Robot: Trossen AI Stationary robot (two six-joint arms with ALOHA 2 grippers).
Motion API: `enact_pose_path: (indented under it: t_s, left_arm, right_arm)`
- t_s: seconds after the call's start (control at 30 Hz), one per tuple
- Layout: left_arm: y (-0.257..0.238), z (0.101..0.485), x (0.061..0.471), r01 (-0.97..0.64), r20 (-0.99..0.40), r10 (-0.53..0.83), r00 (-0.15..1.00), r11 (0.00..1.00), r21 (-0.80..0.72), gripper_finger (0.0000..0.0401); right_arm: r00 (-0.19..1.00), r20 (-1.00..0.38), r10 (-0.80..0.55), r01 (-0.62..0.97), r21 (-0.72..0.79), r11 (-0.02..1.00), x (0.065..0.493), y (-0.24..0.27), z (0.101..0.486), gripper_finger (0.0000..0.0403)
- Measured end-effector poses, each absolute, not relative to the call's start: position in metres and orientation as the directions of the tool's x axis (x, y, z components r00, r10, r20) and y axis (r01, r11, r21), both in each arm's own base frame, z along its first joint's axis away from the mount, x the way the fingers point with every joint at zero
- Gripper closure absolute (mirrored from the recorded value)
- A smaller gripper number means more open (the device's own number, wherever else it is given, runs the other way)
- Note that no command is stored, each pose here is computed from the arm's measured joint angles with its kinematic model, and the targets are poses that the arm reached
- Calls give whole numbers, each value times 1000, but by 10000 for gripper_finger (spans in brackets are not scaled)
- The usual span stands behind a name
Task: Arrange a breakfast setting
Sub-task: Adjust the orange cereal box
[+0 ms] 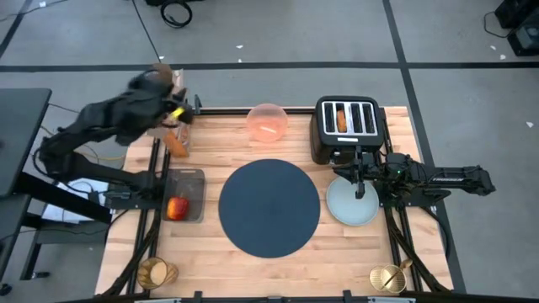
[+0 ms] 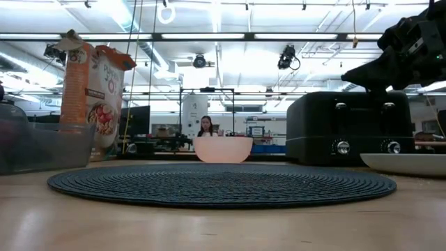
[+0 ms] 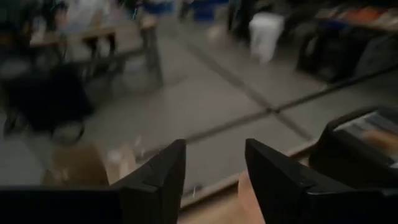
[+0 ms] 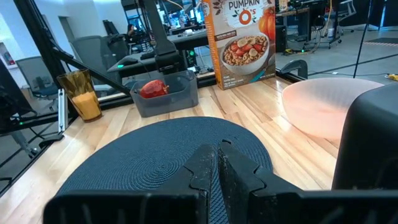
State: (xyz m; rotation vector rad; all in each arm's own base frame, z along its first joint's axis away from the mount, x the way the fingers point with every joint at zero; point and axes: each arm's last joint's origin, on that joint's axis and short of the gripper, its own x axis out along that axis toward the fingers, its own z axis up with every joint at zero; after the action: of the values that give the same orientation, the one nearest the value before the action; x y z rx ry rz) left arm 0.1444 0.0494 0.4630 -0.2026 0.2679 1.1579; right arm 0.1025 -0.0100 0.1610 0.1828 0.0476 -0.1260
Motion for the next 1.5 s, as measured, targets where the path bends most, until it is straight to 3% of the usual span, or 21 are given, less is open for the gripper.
enact_pose_path:
  t_s: [0.17, 0.27, 0.43, 0.63, 0.8, 0.97, 1.5]
  left_arm:
    - [77, 447, 162, -932, -485, 801, 352, 346, -107, 182]
    - [101, 449, 159, -960, -574, 770, 279, 239, -146, 164]
    - [138, 447, 150, -995, -722, 686, 94, 83, -51, 159]
    - [160, 424, 152, -998, -850, 526, -33, 30, 57, 165]
    - [171, 420, 144, -999, -864, 501, -54, -32, 44, 180]
    - [186, 419, 125, -996, -905, 426, -1, -80, -37, 197]
    - [192, 419, 116, -991, -914, 405, 39, -104, -88, 213]
  right_arm:
    - [991, -59, -121, 129, 178, 975, 102, -10, 161, 368]
    - [991, -59, -121, 129, 178, 975, 102, -10, 161, 368]
    - [991, -59, -121, 129, 178, 975, 102, -10, 161, 368]
    - [991, -59, -121, 130, 178, 975, 102, -10, 161, 368]
    - [991, -58, -121, 129, 178, 975, 102, -10, 161, 368]
    - [991, -59, -121, 130, 178, 975, 102, -10, 161, 368]
    - [991, -58, -121, 129, 178, 975, 102, -10, 161, 368]
